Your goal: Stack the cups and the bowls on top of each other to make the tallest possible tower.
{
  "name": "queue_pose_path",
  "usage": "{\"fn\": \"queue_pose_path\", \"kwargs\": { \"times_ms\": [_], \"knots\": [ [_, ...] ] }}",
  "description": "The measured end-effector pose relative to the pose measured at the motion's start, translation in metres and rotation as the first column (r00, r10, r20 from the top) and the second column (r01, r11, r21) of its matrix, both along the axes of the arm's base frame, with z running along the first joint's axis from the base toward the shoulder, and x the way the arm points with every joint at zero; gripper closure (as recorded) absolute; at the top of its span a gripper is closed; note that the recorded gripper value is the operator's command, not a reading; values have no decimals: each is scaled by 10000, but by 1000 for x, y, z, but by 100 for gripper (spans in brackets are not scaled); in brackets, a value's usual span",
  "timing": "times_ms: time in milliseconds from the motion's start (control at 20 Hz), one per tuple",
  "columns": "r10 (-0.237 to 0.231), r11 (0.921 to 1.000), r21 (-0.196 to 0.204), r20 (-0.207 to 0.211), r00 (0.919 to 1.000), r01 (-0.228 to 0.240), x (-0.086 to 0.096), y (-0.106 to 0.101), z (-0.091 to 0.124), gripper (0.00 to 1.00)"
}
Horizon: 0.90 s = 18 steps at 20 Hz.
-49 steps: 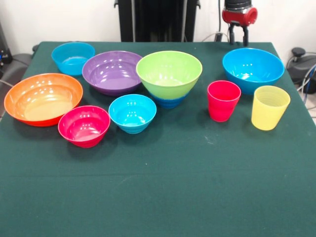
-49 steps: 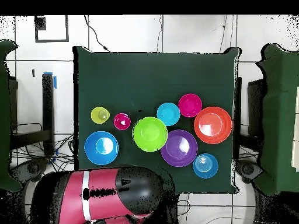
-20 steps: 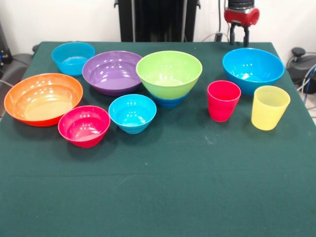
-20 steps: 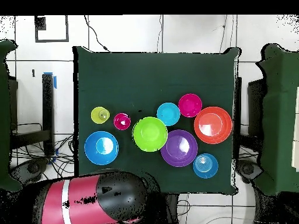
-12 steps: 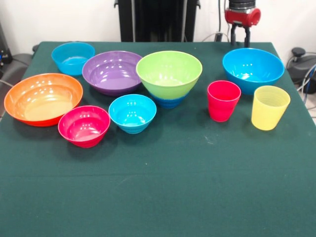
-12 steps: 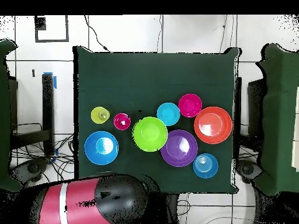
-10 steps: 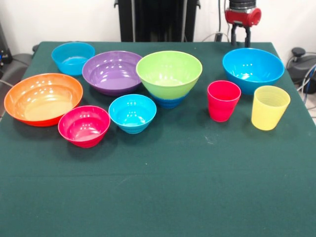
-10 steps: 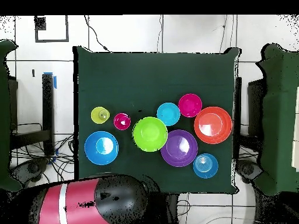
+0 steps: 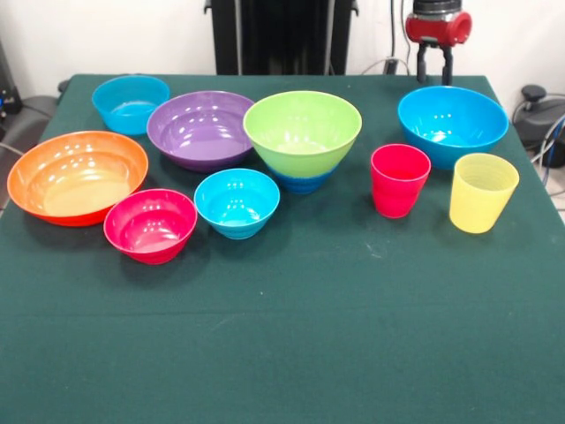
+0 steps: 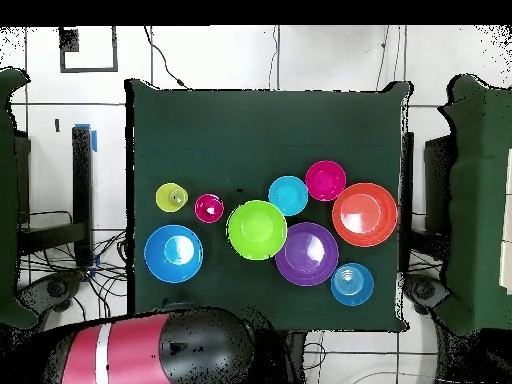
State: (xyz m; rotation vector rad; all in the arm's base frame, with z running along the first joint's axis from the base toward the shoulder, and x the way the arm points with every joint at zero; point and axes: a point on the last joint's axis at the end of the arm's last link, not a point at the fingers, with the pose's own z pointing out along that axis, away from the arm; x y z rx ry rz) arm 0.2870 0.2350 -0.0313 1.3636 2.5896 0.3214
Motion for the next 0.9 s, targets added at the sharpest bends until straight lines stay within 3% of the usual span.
{"fn": "queue_pose_path", "kwargs": {
  "times_ms": [900],
  "knots": [
    [-473,9989,66,41,9989,472,13,-12,1,0]
  ]
}}
